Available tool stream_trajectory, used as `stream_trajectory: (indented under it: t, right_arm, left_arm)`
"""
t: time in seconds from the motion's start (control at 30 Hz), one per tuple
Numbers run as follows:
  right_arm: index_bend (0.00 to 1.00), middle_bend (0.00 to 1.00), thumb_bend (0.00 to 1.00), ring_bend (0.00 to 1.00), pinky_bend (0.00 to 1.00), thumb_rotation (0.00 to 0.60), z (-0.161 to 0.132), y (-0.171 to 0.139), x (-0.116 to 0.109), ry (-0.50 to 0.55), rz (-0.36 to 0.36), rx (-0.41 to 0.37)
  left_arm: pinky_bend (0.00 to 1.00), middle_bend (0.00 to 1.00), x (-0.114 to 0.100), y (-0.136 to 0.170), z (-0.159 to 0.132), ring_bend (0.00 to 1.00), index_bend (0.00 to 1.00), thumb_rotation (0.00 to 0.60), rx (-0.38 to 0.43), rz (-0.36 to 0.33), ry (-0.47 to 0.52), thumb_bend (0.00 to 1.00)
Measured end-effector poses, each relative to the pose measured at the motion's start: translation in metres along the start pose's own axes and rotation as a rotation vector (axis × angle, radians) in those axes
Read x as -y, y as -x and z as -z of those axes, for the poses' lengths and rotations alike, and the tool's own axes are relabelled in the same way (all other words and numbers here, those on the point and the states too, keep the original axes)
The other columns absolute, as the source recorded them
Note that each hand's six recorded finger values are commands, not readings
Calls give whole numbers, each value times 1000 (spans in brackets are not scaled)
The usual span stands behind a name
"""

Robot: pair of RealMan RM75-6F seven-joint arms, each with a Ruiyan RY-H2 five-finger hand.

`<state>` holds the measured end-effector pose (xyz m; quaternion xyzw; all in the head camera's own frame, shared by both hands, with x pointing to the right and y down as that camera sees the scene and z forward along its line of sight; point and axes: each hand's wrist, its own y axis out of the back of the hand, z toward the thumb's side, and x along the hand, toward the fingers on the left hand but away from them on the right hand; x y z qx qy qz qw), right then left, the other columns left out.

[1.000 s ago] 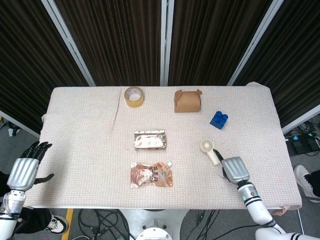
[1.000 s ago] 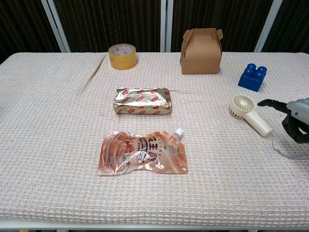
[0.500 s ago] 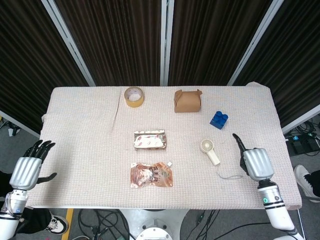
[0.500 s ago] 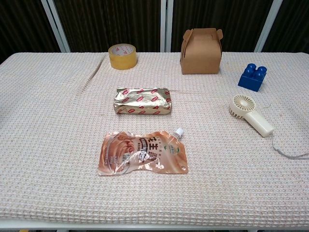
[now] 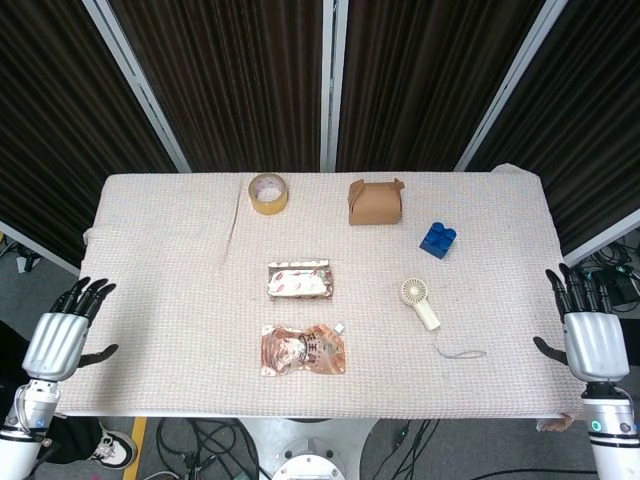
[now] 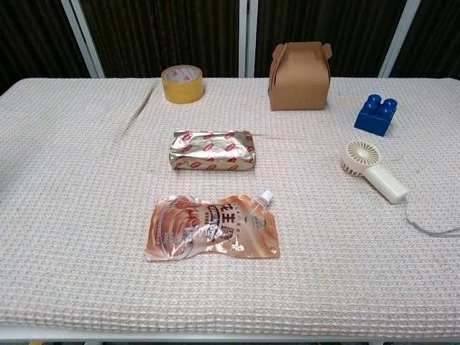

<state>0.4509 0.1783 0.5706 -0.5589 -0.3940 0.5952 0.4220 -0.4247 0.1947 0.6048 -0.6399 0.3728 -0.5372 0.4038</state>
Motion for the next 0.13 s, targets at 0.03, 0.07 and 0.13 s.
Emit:
stream_trajectory:
  t: [0.03,0.07,0.13]
  right_arm:
    - [0,0,0,0,0,600,1,-1,1,-3,-4,2]
    - [0,0,0,0,0,600,1,-1,2,-5,-7,2]
    - [0,0,0,0,0,600,-1,0,4,-4,-7,-2]
  left_arm:
    - [212,101,0,0,0,54,121,600,-1,-1,0,26]
    - [212,101,-1,0,1,54,121,600,-3,-2,-1,26]
    - [212,101,-1,0,1,54,121,600,-4,-3,-2,27]
